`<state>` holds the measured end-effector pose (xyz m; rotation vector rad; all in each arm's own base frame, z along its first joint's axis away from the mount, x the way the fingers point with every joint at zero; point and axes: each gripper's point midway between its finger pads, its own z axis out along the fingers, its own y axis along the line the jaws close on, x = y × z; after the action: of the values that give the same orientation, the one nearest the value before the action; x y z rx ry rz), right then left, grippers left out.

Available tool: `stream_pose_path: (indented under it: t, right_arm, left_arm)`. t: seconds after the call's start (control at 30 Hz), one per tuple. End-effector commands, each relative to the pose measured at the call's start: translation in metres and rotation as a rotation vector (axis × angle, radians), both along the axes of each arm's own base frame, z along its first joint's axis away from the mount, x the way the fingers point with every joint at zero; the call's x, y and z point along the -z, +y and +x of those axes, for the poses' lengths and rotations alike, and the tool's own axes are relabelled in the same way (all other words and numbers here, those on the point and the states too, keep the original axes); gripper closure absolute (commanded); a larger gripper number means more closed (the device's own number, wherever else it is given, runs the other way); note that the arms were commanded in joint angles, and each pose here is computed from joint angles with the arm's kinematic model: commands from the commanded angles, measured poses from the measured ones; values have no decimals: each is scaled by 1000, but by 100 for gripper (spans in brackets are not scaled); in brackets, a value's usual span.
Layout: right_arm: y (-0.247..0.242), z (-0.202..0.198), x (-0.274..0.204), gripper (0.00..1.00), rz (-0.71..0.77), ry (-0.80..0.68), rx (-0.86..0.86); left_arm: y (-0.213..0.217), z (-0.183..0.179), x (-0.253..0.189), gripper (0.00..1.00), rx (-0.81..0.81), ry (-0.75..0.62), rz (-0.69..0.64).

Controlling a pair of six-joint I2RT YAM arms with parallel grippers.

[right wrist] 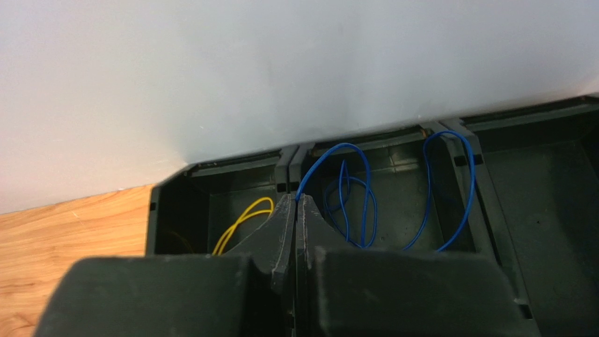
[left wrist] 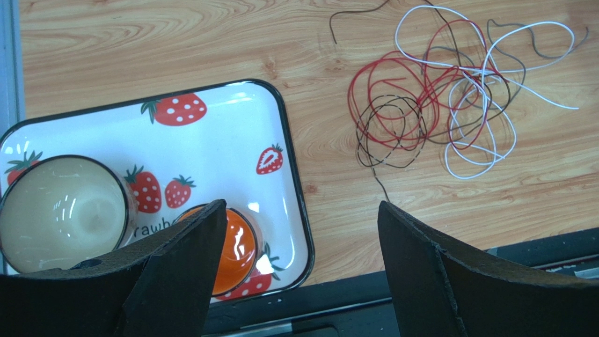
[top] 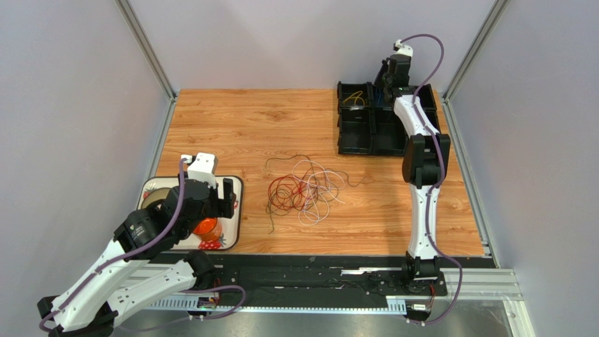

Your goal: Untangle the cables

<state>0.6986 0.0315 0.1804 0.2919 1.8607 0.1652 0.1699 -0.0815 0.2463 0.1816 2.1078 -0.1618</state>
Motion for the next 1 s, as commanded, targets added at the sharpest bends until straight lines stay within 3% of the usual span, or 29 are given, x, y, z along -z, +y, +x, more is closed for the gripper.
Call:
stream_pose_path:
  t: [0.0, 0.3, 0.4, 0.53, 0.63, 0.97]
  right_arm:
    - [-11, -3, -8, 100, -1, -11, 45]
    - [-12, -14, -2, 97, -5, 54, 53]
    - [-10, -14, -19, 87, -4, 36, 42]
    - [-14, -14, -41, 60, -19, 9, 56]
    - [-13, -17, -61, 51, -20, -17, 54]
    - [7, -60, -129, 52, 21, -59, 15]
  left_arm:
    - [-2, 4, -4, 13, 0, -21, -8]
    - [-2, 3, -5, 13, 3, -23, -14]
    - [-2, 3, -6, 13, 4, -27, -19]
    - [-2, 2, -6, 13, 7, -28, -21]
    - [-1, 1, -7, 13, 7, -33, -28]
    - [-2, 0, -9, 13, 18, -37, -38]
